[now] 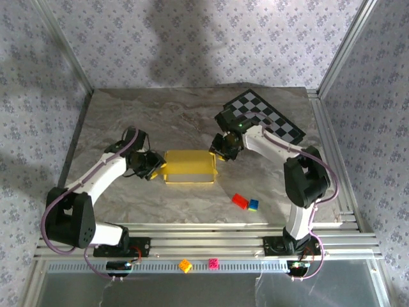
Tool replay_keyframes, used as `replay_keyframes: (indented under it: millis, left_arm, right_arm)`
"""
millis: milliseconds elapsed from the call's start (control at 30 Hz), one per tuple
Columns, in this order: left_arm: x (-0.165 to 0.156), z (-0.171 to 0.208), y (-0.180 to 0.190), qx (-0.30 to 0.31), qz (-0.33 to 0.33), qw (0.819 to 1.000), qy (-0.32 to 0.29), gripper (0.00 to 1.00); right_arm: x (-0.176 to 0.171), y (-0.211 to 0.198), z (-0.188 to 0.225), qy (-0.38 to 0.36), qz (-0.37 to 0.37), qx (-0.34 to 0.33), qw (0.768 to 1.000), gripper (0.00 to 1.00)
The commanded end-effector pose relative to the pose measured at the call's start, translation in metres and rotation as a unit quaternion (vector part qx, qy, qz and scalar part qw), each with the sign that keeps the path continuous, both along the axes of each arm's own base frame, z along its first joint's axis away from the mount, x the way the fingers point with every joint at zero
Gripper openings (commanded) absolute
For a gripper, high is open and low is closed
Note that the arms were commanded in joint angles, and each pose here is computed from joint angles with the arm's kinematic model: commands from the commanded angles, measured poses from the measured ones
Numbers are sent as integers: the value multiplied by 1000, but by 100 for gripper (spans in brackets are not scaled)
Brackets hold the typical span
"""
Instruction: Fold the paper box
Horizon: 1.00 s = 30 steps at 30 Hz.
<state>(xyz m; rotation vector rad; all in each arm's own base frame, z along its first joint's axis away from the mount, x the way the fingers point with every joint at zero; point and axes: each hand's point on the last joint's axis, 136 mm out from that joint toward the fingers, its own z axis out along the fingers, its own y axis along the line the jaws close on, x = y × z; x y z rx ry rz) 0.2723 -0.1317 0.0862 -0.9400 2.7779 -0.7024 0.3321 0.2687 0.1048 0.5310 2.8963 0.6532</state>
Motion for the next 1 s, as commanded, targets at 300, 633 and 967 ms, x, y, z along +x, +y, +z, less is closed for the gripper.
replay_keyframes:
  millis: [300,633,967]
  left_arm:
    - [-27,-37,3,32,-30,998,35,43]
    - [-35,-61,7,68,-53,995,49,37]
    - [-36,-65,5,71,-58,995,47,36]
  right_arm:
    - [-33,0,-24,31,29,-17,999,24]
    - [-48,-1,-48,54,52,-34,997,20]
    - [-58,-3,-74,84,63,-46,993,18]
